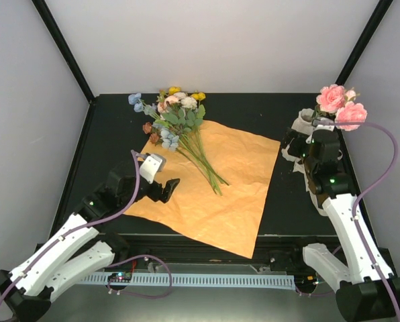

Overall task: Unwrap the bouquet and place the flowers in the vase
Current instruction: Insert the fake flower into the vase, then pick up the fake flower from the wrapping paper.

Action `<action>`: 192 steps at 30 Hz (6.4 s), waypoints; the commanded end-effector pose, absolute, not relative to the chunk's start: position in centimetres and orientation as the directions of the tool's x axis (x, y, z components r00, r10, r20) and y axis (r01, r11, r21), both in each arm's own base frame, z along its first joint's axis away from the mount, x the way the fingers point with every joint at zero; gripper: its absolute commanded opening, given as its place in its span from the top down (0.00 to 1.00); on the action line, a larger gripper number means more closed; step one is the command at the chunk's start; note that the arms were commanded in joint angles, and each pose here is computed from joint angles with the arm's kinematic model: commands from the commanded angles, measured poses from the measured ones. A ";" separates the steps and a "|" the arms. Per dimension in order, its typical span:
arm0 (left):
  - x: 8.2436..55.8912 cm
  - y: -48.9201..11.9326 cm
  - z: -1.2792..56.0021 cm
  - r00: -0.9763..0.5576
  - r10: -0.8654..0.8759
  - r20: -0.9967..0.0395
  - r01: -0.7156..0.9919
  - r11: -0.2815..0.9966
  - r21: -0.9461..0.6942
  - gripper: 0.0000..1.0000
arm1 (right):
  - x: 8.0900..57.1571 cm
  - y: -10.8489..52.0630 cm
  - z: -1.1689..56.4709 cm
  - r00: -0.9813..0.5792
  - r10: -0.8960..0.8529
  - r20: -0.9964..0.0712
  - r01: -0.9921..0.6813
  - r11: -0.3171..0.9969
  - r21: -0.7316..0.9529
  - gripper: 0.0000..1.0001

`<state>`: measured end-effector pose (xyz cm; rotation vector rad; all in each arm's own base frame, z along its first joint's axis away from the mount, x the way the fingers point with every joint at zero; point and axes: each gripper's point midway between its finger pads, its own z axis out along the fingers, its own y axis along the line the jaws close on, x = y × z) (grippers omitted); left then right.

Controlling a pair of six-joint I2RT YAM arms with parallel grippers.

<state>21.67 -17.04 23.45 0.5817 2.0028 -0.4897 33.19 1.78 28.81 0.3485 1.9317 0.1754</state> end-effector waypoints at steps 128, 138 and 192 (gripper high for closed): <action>21.5 -14.0 29.2 -0.292 -0.001 -0.956 0.570 0.803 -0.175 0.01 | 43.5 32.9 14.6 -0.580 -0.196 -0.791 -0.539 0.820 0.191 0.99; 21.7 -14.1 28.8 -0.308 0.003 -0.951 0.565 0.805 -0.180 0.01 | 41.0 31.3 20.4 -0.525 -0.100 -0.845 -0.525 0.820 0.229 0.99; 15.1 -21.7 33.7 -0.364 -0.126 -0.923 0.896 0.222 -0.384 0.98 | 17.1 36.4 39.7 -0.412 0.227 -0.882 -0.861 0.220 0.459 0.72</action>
